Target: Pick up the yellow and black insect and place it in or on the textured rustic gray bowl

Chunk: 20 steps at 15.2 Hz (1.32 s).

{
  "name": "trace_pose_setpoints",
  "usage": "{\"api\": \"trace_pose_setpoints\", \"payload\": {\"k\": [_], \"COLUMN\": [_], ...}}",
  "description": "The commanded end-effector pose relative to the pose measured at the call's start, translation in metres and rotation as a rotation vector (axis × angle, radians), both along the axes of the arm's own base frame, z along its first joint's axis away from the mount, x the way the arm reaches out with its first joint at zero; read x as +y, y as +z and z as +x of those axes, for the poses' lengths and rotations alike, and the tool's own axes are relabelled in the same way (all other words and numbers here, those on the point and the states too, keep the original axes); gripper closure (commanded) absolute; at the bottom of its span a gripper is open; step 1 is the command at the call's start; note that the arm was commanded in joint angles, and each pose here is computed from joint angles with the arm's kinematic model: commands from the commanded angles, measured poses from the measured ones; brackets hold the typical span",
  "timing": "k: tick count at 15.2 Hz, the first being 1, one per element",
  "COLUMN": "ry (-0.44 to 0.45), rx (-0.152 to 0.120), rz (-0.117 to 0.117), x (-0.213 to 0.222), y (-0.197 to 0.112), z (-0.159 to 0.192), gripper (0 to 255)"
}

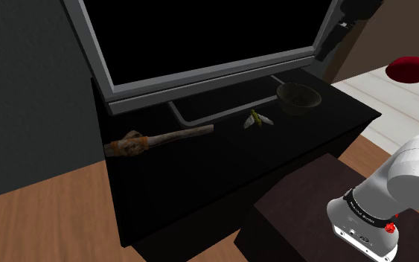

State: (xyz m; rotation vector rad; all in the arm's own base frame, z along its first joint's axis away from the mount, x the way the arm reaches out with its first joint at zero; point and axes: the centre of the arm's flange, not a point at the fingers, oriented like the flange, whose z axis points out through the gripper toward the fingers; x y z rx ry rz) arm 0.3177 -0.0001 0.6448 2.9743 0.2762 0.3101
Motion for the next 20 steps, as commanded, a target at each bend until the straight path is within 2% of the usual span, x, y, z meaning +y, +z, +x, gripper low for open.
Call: {"api": "trace_pose_setpoints", "payload": {"k": [1,20], "ry": [0.000,0.150], "rx": [0.000,0.131], "rz": [0.000,0.049], "x": [0.000,0.056], "y": [0.000,-0.224], "z": [0.000,0.097], "gripper": [0,0]}}
